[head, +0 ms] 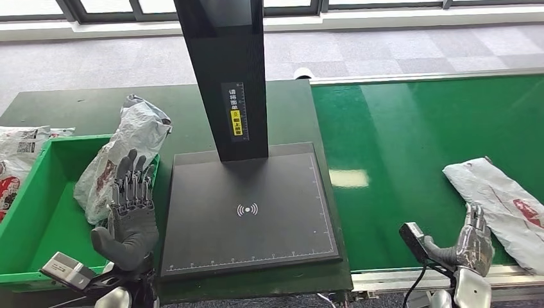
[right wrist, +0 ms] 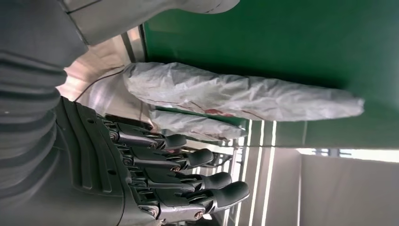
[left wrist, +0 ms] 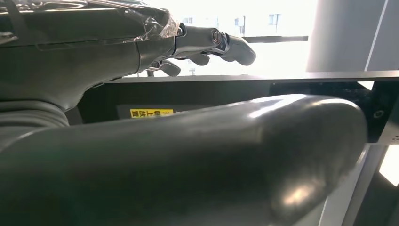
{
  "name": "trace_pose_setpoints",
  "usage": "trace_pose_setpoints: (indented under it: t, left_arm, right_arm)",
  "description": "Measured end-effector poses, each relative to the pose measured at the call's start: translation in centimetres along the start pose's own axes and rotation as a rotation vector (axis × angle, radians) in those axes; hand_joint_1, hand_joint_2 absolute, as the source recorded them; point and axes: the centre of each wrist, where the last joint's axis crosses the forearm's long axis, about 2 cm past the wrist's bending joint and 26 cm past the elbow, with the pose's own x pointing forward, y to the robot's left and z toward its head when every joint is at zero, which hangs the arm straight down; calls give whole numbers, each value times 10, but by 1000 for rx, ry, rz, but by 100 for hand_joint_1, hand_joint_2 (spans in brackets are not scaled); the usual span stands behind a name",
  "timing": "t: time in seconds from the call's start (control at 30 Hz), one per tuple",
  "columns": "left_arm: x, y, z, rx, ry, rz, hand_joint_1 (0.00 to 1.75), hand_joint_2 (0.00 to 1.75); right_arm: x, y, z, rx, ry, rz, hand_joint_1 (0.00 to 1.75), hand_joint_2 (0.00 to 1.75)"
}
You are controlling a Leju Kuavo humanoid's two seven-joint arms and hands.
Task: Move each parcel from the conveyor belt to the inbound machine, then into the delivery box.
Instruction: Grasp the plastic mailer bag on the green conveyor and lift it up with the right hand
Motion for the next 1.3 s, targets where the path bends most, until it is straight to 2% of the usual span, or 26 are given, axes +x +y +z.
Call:
trace_pose_setpoints:
  t: [0.2,0.37,0.73,1.3]
  left_arm:
    - [0,1,3,-1,8,5,0,0]
    - [0,3,5,6,13,7,0,0]
    - [3,8,14,15,26,12,0,0]
    - [4,9,15,15,25,12,0,0]
  right_arm:
    - [-38,8,-26,72,75,41,0,175]
    - [-58,8,-36,106,115,38,0,175]
    - [-85,6,-47,139,213,28,0,175]
    - [-97,-3,-58,126,260,61,0,175]
